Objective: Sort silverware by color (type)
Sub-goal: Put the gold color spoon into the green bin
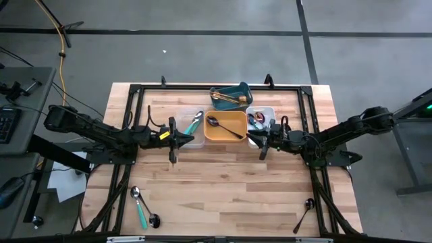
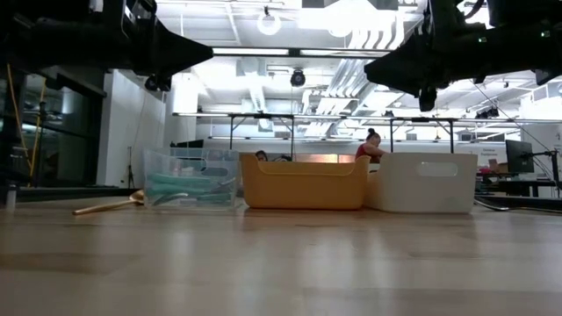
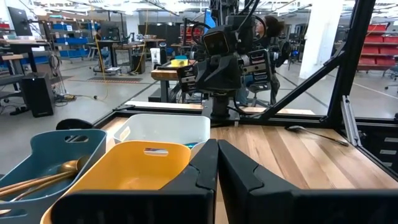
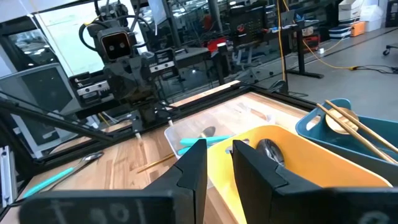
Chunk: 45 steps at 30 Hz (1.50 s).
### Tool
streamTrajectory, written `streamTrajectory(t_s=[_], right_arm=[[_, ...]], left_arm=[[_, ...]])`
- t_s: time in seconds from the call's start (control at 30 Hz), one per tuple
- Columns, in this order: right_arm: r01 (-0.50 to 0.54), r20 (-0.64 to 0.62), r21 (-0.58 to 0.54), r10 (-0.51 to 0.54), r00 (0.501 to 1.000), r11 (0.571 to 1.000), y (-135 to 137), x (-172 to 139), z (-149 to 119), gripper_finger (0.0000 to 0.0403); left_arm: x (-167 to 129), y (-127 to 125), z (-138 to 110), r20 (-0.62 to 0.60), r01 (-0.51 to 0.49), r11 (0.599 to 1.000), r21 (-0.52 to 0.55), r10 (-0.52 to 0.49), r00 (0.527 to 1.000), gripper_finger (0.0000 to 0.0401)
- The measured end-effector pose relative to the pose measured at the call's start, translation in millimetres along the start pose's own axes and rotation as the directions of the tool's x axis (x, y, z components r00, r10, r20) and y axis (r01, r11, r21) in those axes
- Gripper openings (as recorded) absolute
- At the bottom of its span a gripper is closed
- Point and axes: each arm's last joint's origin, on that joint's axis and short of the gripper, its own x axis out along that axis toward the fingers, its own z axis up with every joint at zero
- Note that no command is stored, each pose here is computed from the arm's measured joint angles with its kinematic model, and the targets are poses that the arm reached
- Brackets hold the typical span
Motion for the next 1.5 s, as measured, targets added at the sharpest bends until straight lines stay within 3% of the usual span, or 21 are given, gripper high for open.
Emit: streamTrajectory(t_s=[0.37,0.57,0.8,0.93,1.03,1.17,1.33,1.43,1.5], right_arm=[[0.001,0.0,0.0,-0.001,1.0,1.0,0,0,0,0.0071],[0.001,0.0,0.0,-0.001,1.0,1.0,0,0,0,0.0071],[0.002,-0.002,-0.009,-0.002,1.0,1.0,0,0,0,0.0071],[0.002,-0.003,-0.009,-0.002,1.0,1.0,0,0,0,0.0071],[0.002,-0.003,-0.009,-0.002,1.0,1.0,0,0,0,0.0071],[0.002,-0.003,-0.009,-0.002,1.0,1.0,0,0,0,0.0071],[0.002,-0.003,-0.009,-0.002,1.0,1.0,0,0,0,0.0071],[0.002,-0.002,-0.009,-0.002,1.0,1.0,0,0,0,0.0071],[0.002,-0.002,-0.006,-0.002,1.0,1.0,0,0,0,0.0071]], left_arm=[[0,0,-1,-0.007,0.0,1.0,0.0,0.0,1.0,0.0005],[-1,-1,-9,-0.09,0.011,1.0,0.02,-0.009,0.996,0.0005],[-3,-12,-14,-0.139,0.204,0.977,0.066,-0.194,0.971,0.0005],[-5,-18,-13,-0.137,0.224,0.974,0.038,-0.217,0.966,0.0007],[-6,-24,-14,-0.171,0.241,0.969,-0.044,-0.245,0.954,0.0023],[-1,-40,-8,-0.38,0.25,0.961,-0.122,-0.278,0.882,0.0067],[5,-65,11,-0.698,0.295,0.955,0.026,-0.194,0.689,0.012],[8,-77,18,-0.794,0.41,0.894,0.181,-0.113,0.597,0.0135],[9,-81,15,-0.844,0.501,0.819,0.279,-0.039,0.535,0.0137]])
